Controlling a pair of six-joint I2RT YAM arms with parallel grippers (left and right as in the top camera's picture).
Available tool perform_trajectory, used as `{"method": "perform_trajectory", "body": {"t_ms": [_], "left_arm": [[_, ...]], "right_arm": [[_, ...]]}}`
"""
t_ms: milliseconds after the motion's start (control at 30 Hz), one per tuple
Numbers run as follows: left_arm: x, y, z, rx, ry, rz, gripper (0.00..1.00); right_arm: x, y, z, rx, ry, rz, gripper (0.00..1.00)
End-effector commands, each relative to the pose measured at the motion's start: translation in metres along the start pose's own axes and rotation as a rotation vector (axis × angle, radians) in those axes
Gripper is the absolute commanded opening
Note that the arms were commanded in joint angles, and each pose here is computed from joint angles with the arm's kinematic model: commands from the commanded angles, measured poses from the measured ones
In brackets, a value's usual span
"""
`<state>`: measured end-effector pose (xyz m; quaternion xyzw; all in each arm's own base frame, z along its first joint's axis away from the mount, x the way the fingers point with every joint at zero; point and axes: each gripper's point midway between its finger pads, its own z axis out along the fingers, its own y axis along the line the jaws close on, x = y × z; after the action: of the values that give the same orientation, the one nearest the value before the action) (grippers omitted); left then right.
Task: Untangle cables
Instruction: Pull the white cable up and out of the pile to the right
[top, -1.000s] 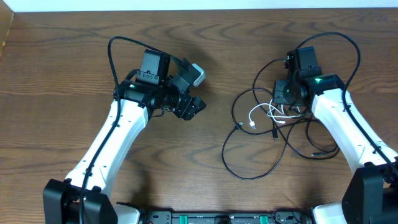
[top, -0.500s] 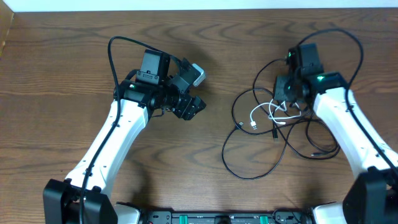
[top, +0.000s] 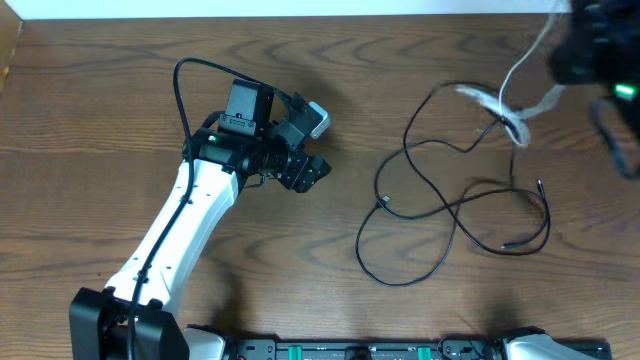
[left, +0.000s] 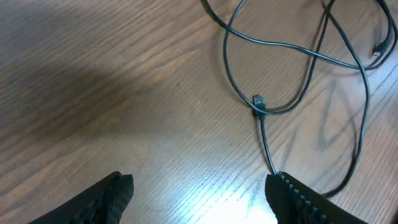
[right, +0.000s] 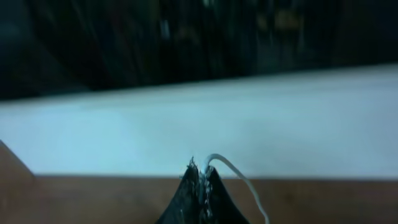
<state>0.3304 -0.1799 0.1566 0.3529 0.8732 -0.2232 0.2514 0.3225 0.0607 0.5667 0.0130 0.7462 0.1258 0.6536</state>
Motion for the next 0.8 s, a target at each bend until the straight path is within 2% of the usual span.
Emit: {"method": "perform_trajectory", "body": {"t_ms": [0, 200, 400, 767], "left_arm": [[0.003, 0.0, 0.002, -0.005, 0.01, 0.005, 0.73], [0.003, 0.0, 0.002, -0.005, 0.011, 0.005, 0.73], [0.003, 0.0, 0.002, -0.005, 0.011, 0.005, 0.73], [0.003, 0.0, 0.002, -0.005, 0.011, 0.005, 0.73]], "right_arm": [[-0.013, 0.0, -0.006, 0.004, -0.029, -0.025, 0.01], [-0.001, -0.005, 0.0, 0.032, 0.02, -0.035, 0.01], [-0.008, -0.024, 0.002, 0.127, -0.011, -0.044, 0.01], [-0.011, -0.124, -0.025, 0.554, -0.015, -0.037, 0.01]]}}
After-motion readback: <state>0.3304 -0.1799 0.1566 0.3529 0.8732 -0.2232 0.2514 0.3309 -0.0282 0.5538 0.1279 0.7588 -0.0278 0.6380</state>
